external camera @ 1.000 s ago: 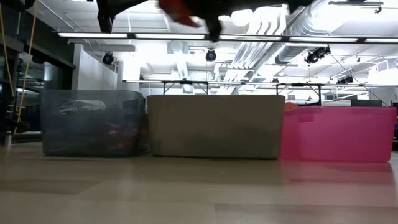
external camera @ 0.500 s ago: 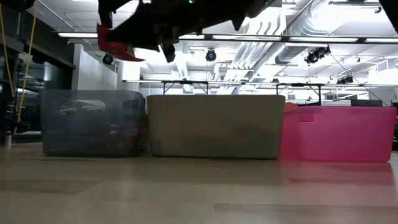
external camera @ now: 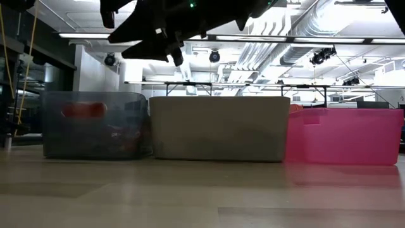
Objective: Sort candy
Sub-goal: Put the red candy into the black bin
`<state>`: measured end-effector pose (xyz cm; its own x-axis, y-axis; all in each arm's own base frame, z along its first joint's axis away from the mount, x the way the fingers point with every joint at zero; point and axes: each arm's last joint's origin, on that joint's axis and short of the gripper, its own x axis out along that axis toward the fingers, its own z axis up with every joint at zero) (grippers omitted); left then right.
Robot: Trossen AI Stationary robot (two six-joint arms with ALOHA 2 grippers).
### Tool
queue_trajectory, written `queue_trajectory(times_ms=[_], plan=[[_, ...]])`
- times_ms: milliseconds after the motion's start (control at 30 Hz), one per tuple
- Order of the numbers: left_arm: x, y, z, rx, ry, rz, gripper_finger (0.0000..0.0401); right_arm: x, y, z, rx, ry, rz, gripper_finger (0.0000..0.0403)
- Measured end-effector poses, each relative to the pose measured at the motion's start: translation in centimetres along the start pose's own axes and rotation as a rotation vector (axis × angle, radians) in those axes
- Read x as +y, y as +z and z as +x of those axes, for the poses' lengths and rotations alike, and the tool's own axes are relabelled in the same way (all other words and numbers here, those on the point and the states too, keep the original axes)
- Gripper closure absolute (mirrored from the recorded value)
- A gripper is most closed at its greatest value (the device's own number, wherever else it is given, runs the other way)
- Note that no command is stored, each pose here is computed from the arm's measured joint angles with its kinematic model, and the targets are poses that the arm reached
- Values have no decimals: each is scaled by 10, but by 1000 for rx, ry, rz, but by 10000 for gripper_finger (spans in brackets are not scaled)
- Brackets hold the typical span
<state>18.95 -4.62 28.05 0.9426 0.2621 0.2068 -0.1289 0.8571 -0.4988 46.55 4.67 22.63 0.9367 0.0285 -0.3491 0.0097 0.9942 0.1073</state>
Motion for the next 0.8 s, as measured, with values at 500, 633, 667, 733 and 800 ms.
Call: queue_trajectory(times_ms=[500,633,667,733,800], plan=[[0,0,0,-2,0,41,183,-2,18,-33,133,-22,-130,139],[0,1,0,-10,10,66,183,-12,32,-68,244,-102,-166,139],[0,1,0,-11,9,66,183,-14,37,-79,265,-116,-175,139],[0,1,0,-10,10,58,183,-18,44,-100,321,-140,-183,139],[0,1,0,-10,9,55,183,-20,50,-122,371,-145,-181,139]])
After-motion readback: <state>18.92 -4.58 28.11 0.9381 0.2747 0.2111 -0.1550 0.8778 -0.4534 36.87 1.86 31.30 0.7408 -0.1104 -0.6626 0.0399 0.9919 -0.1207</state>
